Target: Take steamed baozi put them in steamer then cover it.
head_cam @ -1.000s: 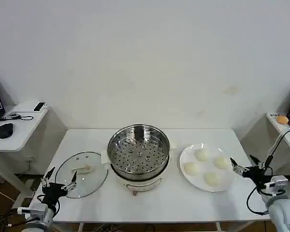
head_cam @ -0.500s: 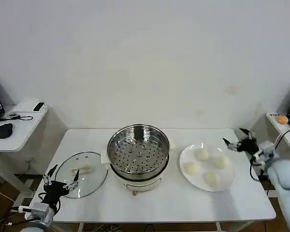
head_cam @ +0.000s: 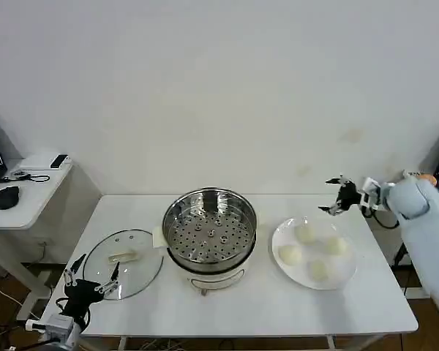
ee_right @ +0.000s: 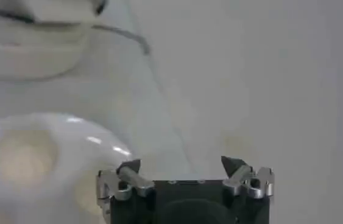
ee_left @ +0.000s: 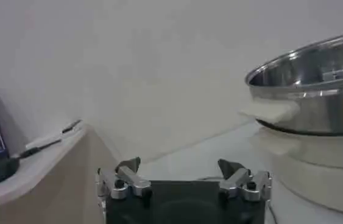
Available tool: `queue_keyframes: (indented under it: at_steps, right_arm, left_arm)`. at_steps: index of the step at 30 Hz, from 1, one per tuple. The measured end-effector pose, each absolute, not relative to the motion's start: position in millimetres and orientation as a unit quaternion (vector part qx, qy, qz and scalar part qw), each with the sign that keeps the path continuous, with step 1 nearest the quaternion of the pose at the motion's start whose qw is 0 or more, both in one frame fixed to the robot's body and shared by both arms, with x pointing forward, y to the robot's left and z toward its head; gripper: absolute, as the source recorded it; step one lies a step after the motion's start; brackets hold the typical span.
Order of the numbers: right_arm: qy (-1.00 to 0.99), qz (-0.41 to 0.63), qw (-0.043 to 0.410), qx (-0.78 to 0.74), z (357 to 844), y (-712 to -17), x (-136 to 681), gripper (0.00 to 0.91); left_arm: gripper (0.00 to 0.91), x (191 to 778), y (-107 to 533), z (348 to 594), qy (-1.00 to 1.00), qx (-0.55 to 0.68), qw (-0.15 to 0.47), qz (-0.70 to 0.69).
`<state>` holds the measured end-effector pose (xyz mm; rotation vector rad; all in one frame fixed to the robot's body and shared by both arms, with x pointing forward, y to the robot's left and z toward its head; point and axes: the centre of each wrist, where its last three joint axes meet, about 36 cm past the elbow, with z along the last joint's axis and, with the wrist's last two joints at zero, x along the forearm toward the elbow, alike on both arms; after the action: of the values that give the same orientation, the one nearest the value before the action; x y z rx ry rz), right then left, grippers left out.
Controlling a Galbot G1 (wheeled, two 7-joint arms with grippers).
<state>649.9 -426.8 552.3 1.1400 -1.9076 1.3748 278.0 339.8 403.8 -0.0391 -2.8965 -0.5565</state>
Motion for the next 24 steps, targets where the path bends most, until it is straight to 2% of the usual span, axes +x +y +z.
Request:
queue_keyframes:
  at_steps: [12,24]
  right_arm:
    - [-0.601,0.548,0.334,0.476,526,-402,679,0.907]
    - [-0.579,0.550,0.353,0.488,496,-388,688,0.907]
  left_arm:
    - [0.907,271,333,406,-0.977,-0.019,0.096,-0.191]
    - [0.907,268,328,410,-0.978,-0.022,0.092,-0.187]
